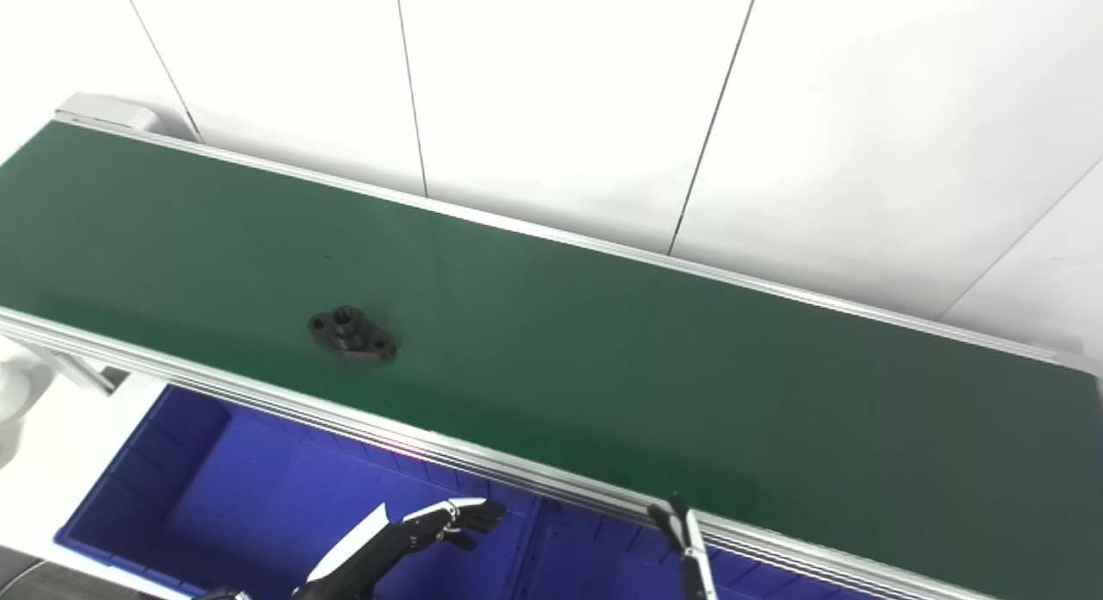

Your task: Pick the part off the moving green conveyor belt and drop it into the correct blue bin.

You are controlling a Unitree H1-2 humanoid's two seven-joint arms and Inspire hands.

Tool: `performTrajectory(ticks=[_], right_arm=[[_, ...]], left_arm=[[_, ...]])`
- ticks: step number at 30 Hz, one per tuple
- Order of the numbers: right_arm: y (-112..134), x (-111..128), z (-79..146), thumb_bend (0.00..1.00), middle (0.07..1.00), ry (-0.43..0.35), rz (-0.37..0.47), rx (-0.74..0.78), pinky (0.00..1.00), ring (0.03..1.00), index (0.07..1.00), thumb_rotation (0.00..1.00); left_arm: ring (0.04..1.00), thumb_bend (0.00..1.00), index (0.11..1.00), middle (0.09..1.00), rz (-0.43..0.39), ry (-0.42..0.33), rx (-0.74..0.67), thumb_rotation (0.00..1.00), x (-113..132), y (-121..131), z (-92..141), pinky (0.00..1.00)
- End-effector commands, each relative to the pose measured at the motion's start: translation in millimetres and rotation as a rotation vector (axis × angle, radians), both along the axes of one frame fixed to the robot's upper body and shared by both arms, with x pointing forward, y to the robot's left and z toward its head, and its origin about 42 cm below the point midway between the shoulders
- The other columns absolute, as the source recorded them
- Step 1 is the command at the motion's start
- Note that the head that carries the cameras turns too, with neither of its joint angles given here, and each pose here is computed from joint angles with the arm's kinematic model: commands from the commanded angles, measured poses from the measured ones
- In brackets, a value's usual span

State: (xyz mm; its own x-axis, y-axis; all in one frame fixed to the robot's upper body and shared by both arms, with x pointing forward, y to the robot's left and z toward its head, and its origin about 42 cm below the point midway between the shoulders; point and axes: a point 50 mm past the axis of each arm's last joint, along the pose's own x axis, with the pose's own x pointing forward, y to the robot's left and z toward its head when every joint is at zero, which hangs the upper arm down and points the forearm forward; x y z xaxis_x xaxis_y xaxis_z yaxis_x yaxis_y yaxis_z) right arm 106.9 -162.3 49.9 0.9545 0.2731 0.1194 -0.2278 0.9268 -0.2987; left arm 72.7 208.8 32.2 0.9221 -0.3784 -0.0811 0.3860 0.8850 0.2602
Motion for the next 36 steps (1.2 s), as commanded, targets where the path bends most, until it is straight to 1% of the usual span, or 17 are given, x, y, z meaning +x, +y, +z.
performTrajectory(ticks=[1,2,4,6,8,10,12,15,17,20,22,25,27,29,33,36], right_arm=[[3,13,26,0.78,0.865,-0.129,0.009,0.084,0.89,0.879,0.941,0.51],[4,18,32,0.77,0.861,-0.151,0.009,0.097,0.90,0.875,0.930,0.48],[4,26,42,0.75,0.852,-0.192,0.016,0.108,0.92,0.871,0.917,0.45],[4,30,46,0.74,0.848,-0.208,0.025,0.109,0.93,0.873,0.919,0.45],[4,41,52,0.76,0.832,-0.244,0.023,0.098,0.92,0.860,0.911,0.46],[4,49,57,0.77,0.820,-0.268,0.027,0.076,0.90,0.846,0.904,0.46],[4,52,60,0.76,0.822,-0.274,0.032,0.060,0.87,0.844,0.906,0.45],[5,77,73,0.80,0.826,-0.295,0.067,-0.027,0.75,0.804,0.896,0.50],[7,88,79,0.82,0.826,-0.297,0.083,-0.067,0.71,0.786,0.889,0.53],[10,101,88,0.83,0.828,-0.286,0.114,-0.117,0.70,0.788,0.880,0.55],[11,103,89,0.83,0.827,-0.281,0.120,-0.126,0.70,0.788,0.878,0.55],[19,120,99,0.83,0.835,-0.285,0.163,-0.221,0.69,0.789,0.873,0.58],[21,123,102,0.84,0.841,-0.277,0.170,-0.248,0.69,0.792,0.874,0.59],[26,128,104,0.84,0.841,-0.266,0.181,-0.265,0.69,0.792,0.874,0.59],[43,145,114,0.84,0.849,-0.235,0.205,-0.313,0.69,0.807,0.889,0.55],[54,152,120,0.85,0.851,-0.231,0.208,-0.343,0.69,0.804,0.893,0.55]], left_arm=[[0.807,0.85,0.830,0.835,0.004,-0.055,-0.017,0.47,3,3,8,0.72],[0.811,0.85,0.831,0.836,0.006,-0.056,-0.019,0.47,3,3,8,0.72],[0.818,0.85,0.831,0.837,0.009,-0.058,-0.021,0.47,4,3,8,0.74],[0.823,0.86,0.834,0.840,0.009,-0.059,-0.020,0.47,4,3,8,0.74],[0.823,0.86,0.832,0.839,0.015,-0.063,-0.020,0.47,5,2,8,0.74],[0.820,0.85,0.829,0.838,0.019,-0.067,-0.020,0.47,5,2,8,0.74],[0.819,0.85,0.828,0.838,0.021,-0.070,-0.020,0.46,5,2,8,0.74],[0.819,0.85,0.832,0.842,0.025,-0.066,-0.036,0.45,6,2,9,0.74],[0.818,0.85,0.832,0.842,0.026,-0.065,-0.041,0.44,7,2,9,0.73],[0.819,0.85,0.836,0.843,0.027,-0.079,-0.030,0.45,7,3,10,0.74],[0.821,0.84,0.837,0.843,0.027,-0.084,-0.026,0.45,7,3,11,0.74],[0.827,0.85,0.844,0.850,0.028,-0.088,-0.026,0.46,7,7,14,0.75],[0.833,0.85,0.851,0.856,0.025,-0.094,-0.022,0.47,7,8,15,0.75],[0.834,0.85,0.852,0.857,0.024,-0.096,-0.018,0.47,6,11,16,0.75],[0.846,0.85,0.871,0.873,0.029,-0.103,-0.017,0.47,6,18,21,0.77],[0.848,0.85,0.875,0.873,0.034,-0.102,-0.021,0.45,6,20,22,0.77]])
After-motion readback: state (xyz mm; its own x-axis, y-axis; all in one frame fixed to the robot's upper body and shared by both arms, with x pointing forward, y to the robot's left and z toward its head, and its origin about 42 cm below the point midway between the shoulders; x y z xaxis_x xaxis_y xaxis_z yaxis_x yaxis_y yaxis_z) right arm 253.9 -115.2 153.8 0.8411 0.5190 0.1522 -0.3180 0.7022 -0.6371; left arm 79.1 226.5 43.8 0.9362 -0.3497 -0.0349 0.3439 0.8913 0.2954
